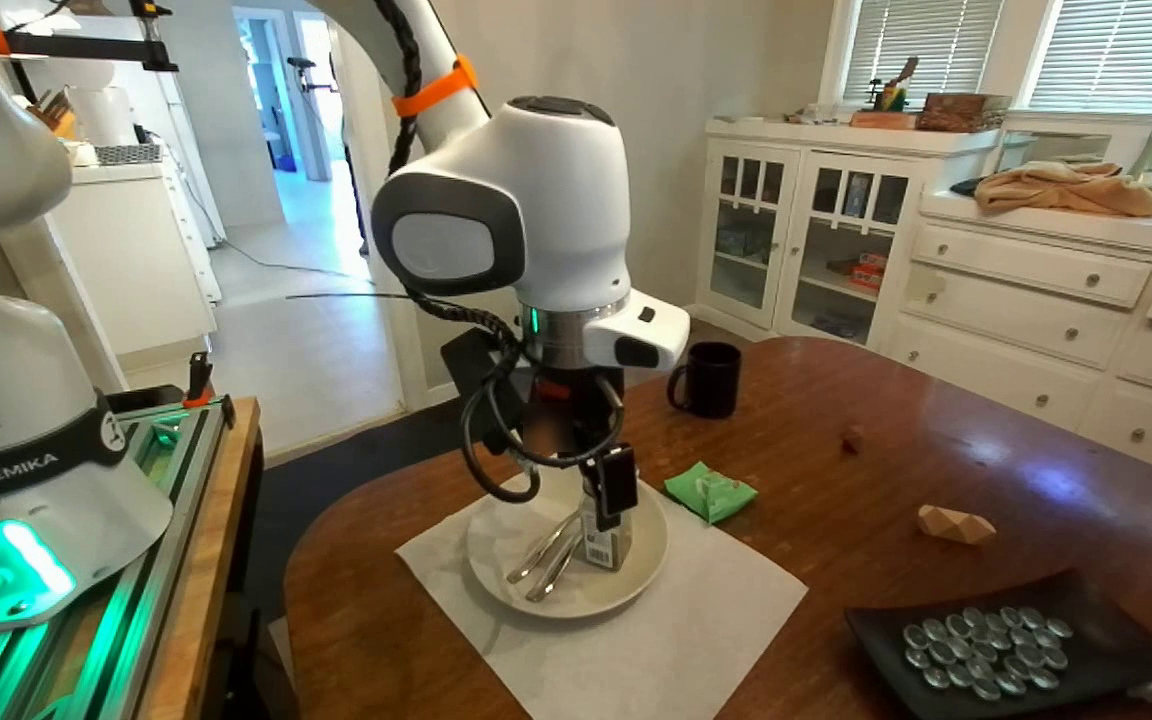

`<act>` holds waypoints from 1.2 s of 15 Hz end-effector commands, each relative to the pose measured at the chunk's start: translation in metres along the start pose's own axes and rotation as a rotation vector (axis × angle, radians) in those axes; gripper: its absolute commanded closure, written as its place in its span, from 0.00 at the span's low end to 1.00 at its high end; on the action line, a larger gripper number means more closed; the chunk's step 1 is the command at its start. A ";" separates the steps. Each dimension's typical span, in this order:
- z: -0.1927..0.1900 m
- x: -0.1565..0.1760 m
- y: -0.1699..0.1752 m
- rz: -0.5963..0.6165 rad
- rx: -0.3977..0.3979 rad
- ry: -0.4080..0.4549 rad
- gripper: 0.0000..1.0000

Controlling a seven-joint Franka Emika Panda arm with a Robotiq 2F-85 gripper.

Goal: Put the spice table on the table and the fork inside the cup

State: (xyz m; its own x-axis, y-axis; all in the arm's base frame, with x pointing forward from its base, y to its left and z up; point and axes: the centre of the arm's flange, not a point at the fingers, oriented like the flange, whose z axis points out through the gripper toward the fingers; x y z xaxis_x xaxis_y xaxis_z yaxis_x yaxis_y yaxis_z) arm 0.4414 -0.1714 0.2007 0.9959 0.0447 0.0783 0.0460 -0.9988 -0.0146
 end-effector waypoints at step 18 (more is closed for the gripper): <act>0.018 -0.010 0.012 -0.420 -0.058 -0.064 0.00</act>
State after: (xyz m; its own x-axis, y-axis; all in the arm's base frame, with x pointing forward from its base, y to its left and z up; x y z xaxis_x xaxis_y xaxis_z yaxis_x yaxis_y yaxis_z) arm 0.4371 -0.1802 0.1867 0.9458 0.3247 0.0091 0.3241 -0.9452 0.0388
